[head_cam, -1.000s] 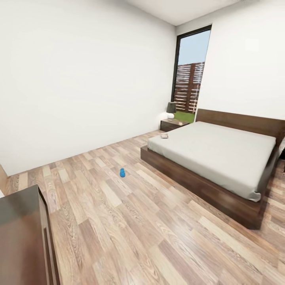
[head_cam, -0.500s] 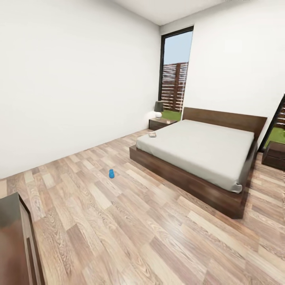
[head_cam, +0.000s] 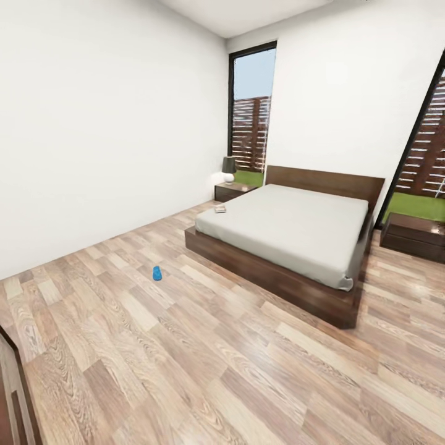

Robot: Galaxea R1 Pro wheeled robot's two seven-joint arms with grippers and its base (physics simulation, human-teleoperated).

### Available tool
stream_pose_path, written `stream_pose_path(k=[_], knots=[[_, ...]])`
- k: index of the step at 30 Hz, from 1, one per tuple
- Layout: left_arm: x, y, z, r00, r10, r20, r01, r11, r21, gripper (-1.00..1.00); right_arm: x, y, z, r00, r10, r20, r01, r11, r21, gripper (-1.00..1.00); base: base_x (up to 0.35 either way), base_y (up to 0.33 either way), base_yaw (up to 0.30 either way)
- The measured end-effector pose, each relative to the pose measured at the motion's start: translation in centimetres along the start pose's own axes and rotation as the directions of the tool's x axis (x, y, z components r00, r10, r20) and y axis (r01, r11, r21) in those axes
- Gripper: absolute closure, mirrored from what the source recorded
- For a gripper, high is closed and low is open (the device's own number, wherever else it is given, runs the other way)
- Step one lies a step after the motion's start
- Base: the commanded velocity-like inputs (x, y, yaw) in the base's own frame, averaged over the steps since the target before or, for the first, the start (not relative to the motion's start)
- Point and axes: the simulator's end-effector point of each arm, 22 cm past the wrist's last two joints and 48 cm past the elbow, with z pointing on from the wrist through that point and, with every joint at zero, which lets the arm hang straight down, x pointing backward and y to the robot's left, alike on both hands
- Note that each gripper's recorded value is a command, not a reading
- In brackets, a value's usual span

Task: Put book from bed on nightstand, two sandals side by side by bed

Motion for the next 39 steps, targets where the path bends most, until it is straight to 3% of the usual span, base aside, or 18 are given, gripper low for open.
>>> stream_pose_path(k=[19,39], knots=[[-0.02,0.00,0.00,1.000,0.000,0.000,0.000,1.000,0.000,-1.00,0.00,-0.03,0.00,1.000,0.000,0.000,0.000,1.000,0.000,-1.00,0.093,0.075,-0.028],[0.46,-0.12,0.00,1.000,0.000,-0.012,0.000,1.000,0.001,-1.00,0.45,-0.02,0.00,1.000,0.000,-0.012,0.000,1.000,-0.001,-1.00,0.001,0.001,-0.183]])
